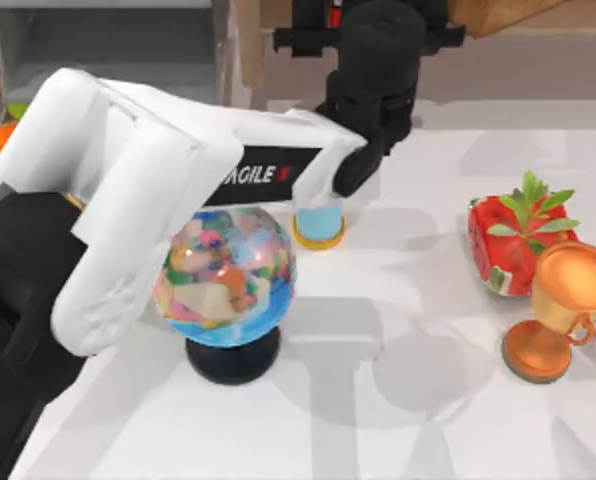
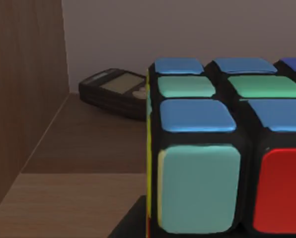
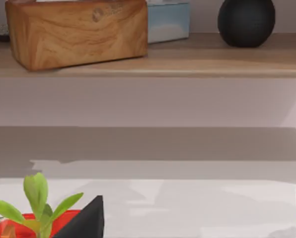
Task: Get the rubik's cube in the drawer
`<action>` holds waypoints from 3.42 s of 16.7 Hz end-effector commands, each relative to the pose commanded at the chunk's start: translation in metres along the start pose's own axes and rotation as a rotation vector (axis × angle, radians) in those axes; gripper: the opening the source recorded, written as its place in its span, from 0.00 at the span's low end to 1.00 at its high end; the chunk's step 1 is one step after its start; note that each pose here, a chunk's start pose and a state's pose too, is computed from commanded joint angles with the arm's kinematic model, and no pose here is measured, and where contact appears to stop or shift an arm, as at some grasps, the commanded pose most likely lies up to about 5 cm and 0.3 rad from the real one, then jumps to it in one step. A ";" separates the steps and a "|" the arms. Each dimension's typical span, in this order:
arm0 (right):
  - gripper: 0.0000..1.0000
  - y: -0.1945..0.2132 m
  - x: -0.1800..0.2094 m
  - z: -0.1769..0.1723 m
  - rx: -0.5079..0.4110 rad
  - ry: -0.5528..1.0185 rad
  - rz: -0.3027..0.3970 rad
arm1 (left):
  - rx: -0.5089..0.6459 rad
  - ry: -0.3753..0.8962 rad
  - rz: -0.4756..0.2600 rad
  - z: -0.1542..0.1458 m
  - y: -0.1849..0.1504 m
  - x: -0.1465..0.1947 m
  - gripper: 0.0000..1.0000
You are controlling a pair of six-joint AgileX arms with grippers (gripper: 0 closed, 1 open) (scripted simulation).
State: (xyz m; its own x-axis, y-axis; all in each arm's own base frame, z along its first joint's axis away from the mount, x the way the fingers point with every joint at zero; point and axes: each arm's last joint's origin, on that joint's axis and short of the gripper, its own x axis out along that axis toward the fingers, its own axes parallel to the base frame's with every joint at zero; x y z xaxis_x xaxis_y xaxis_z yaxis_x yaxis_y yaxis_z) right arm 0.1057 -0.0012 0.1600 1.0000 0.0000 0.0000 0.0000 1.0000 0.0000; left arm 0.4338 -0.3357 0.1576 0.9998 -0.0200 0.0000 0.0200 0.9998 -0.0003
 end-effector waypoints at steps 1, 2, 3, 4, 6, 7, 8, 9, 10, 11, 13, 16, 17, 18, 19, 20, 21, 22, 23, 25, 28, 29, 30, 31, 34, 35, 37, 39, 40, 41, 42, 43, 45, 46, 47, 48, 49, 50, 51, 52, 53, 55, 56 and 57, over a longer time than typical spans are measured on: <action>1.00 0.000 0.000 0.000 0.000 0.000 0.000 | 0.000 0.000 0.000 0.000 0.000 0.000 0.40; 1.00 0.000 0.000 0.000 0.000 0.000 0.000 | 0.000 0.000 0.000 0.000 0.000 0.000 0.32; 1.00 0.000 0.000 0.000 0.000 0.000 0.000 | 0.000 0.000 0.000 0.000 0.000 0.000 0.25; 1.00 0.000 0.000 0.000 0.000 0.000 0.000 | 0.000 0.000 0.000 0.000 0.000 0.000 0.17; 1.00 0.000 0.000 0.000 0.000 0.000 0.000 | 0.000 0.000 0.000 0.000 0.000 0.000 0.02; 1.00 0.000 0.000 0.000 0.000 0.000 0.000 | 0.000 0.000 0.000 0.000 0.000 0.000 0.00; 1.00 0.000 0.000 0.000 0.000 0.000 0.000 | 0.000 0.000 0.000 0.000 0.000 0.000 0.00; 1.00 0.000 0.000 0.000 0.000 0.000 0.000 | 0.000 0.000 0.000 0.000 0.000 0.000 0.00; 1.00 0.000 0.000 0.000 0.000 0.000 0.000 | 0.000 0.000 0.000 0.000 0.000 0.000 0.00; 1.00 0.000 0.000 0.000 0.000 0.000 0.000 | 0.000 0.000 0.000 0.000 0.000 0.000 0.00; 1.00 0.000 0.000 0.000 0.000 0.000 0.000 | 0.000 0.000 0.000 0.000 0.000 0.000 0.00; 1.00 0.000 0.000 0.000 0.000 0.000 0.000 | 0.001 -0.001 -0.002 0.002 -0.001 -0.002 0.00; 1.00 0.000 0.000 0.000 0.000 0.000 0.000 | 0.001 -0.002 0.001 0.005 0.000 -0.004 0.00; 1.00 0.000 0.000 0.000 0.000 0.000 0.000 | 0.000 -0.002 0.003 0.009 0.000 -0.007 0.00; 1.00 0.000 0.000 0.000 0.000 0.000 0.000 | 0.000 -0.002 0.003 0.014 0.000 -0.011 0.00; 1.00 0.000 0.000 0.000 0.000 0.000 0.000 | 0.000 -0.002 0.001 0.017 0.000 -0.015 0.00; 1.00 0.000 0.000 0.000 0.000 0.000 0.000 | 0.000 -0.002 -0.001 0.020 -0.001 -0.019 0.00; 1.00 0.000 0.000 0.000 0.000 0.000 0.000 | 0.000 -0.001 -0.003 0.021 -0.001 -0.021 0.00; 1.00 0.000 0.000 0.000 0.000 0.000 0.000 | 0.001 -0.001 -0.003 0.021 -0.001 -0.021 0.00; 1.00 0.000 0.000 0.000 0.000 0.000 0.000 | 0.002 -0.001 0.001 0.020 0.000 -0.019 0.00; 1.00 0.000 0.000 0.000 0.000 0.000 0.000 | 0.009 0.008 0.001 0.024 0.000 -0.021 0.00; 1.00 0.000 0.000 0.000 0.000 0.000 0.000 | 0.021 0.022 0.000 0.028 -0.001 -0.023 0.00; 1.00 0.000 0.000 0.000 0.000 0.000 0.000 | 0.037 0.039 -0.001 0.032 -0.001 -0.027 0.00; 1.00 0.000 0.000 0.000 0.000 0.000 0.000 | 0.059 0.064 -0.003 0.037 -0.002 -0.030 0.00; 1.00 0.000 0.000 0.000 0.000 0.000 0.000 | 0.163 0.171 -0.020 0.052 -0.001 -0.046 0.00; 1.00 0.000 0.000 0.000 0.000 0.000 0.000 | 0.208 0.216 -0.028 0.056 0.000 -0.053 0.00; 1.00 0.000 0.000 0.000 0.000 0.000 0.000 | 0.311 0.319 -0.048 0.062 0.004 -0.066 0.00; 1.00 0.000 0.000 0.000 0.000 0.000 0.000 | 0.426 0.438 -0.068 0.066 0.013 -0.077 0.00; 1.00 0.000 0.000 0.000 0.000 0.000 0.000 | 0.483 0.501 -0.074 0.067 0.020 -0.081 0.00; 1.00 0.000 0.000 0.000 0.000 0.000 0.000 | 0.538 0.564 -0.080 0.069 0.028 -0.085 0.00; 1.00 0.000 0.000 0.000 0.000 0.000 0.000 | 0.588 0.628 -0.082 0.073 0.037 -0.086 0.00; 1.00 0.000 0.000 0.000 0.000 0.000 0.000 | 0.632 0.692 -0.079 0.077 0.049 -0.086 0.00; 1.00 0.000 0.000 0.000 0.000 0.000 0.000 | 0.699 0.817 -0.065 0.088 0.076 -0.080 0.00; 1.00 0.000 0.000 0.000 0.000 0.000 0.000 | 0.719 0.877 -0.053 0.096 0.092 -0.075 0.00; 1.00 0.000 0.000 0.000 0.000 0.000 0.000 | 0.732 0.935 -0.040 0.103 0.109 -0.069 0.00; 1.00 0.000 0.000 0.000 0.000 0.000 0.000 | 0.732 0.989 -0.022 0.112 0.129 -0.062 0.00; 1.00 0.000 0.000 0.000 0.000 0.000 0.000 | 0.725 1.040 -0.005 0.121 0.149 -0.054 0.00; 1.00 0.000 0.000 0.000 0.000 0.000 0.000 | 0.711 1.088 0.013 0.130 0.171 -0.047 0.00; 1.00 0.000 0.000 0.000 0.000 0.000 0.000 | 0.688 1.131 0.032 0.139 0.193 -0.039 0.00; 1.00 0.000 0.000 0.000 0.000 0.000 0.000 | 0.660 1.172 0.049 0.146 0.216 -0.032 0.00; 1.00 0.000 0.000 0.000 0.000 0.000 0.000 | 0.627 1.210 0.066 0.152 0.240 -0.025 0.00; 1.00 0.000 0.000 0.000 0.000 0.000 0.000 | 0.551 1.279 0.091 0.159 0.286 -0.011 0.00; 1.00 0.000 0.000 0.000 0.000 0.000 0.000 | 0.508 1.311 0.100 0.158 0.309 -0.005 0.00; 1.00 0.000 0.000 0.000 0.000 0.000 0.000 | 0.464 1.339 0.107 0.156 0.332 0.001 0.00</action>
State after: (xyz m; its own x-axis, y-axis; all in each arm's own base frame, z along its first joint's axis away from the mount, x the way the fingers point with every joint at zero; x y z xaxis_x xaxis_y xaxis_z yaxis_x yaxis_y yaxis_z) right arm 0.1057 -0.0012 0.1600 1.0000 0.0000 0.0000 0.0000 1.0000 0.0000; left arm 0.4417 -0.0040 0.3135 0.2462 0.3309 -0.9110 0.2053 0.9008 0.3827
